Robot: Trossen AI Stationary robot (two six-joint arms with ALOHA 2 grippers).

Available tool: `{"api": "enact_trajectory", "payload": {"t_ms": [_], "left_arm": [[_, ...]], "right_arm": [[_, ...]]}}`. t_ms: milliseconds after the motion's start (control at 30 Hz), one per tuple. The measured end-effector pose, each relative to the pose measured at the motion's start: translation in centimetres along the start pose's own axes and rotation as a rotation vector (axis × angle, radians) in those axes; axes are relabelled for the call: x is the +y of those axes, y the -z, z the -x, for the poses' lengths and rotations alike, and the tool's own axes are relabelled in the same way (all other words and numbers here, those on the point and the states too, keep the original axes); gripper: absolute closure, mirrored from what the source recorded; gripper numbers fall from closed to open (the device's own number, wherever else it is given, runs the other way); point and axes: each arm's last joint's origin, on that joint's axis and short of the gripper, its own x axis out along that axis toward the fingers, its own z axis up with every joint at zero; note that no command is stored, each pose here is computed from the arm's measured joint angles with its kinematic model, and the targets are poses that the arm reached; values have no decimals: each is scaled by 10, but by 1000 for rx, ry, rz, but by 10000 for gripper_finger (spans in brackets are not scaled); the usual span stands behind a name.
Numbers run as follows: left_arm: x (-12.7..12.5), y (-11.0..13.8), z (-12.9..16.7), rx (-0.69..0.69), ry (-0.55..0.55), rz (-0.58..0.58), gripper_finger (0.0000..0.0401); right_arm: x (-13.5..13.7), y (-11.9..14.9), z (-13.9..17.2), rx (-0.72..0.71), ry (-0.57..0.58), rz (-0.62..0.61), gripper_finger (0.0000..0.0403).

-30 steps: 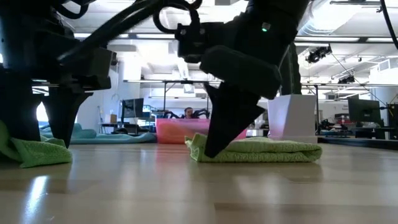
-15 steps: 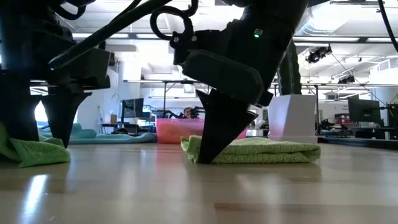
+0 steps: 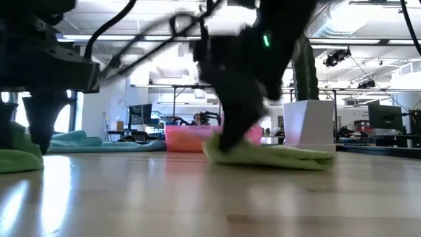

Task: Fold microfiber towels
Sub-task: Put the light green microfiber cloth into the pink bin

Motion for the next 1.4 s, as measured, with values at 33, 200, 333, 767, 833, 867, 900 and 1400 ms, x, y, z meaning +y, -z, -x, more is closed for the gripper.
{"api": "enact_trajectory", "payload": {"t_ms": [33,200,333,767,833,867,900,1400], "left_arm": [[-1,2,0,7,-4,-3,243],[-8,7,2,22,-17,-17,243],[-8,9,3,36,-26,-24,243],[-4,11,3,34,-121,-65,243],[-2,11,3,32,-144,-74,243],[-1,11,3,33,-157,-75,243],[0,11,3,36,-167,-75,243],[6,12,4,33,-269,-129,243]], "right_arm": [[-5,-6,9,-26,2,-15,400],[-34,-26,37,-76,50,-62,402],[-70,-48,57,-139,112,-106,402],[-186,-91,93,-220,273,-140,403],[-205,-95,90,-217,313,-160,403],[-215,-98,88,-211,333,-165,403],[-226,-99,86,-202,355,-169,403],[-339,-119,75,-254,559,-175,403]]}}
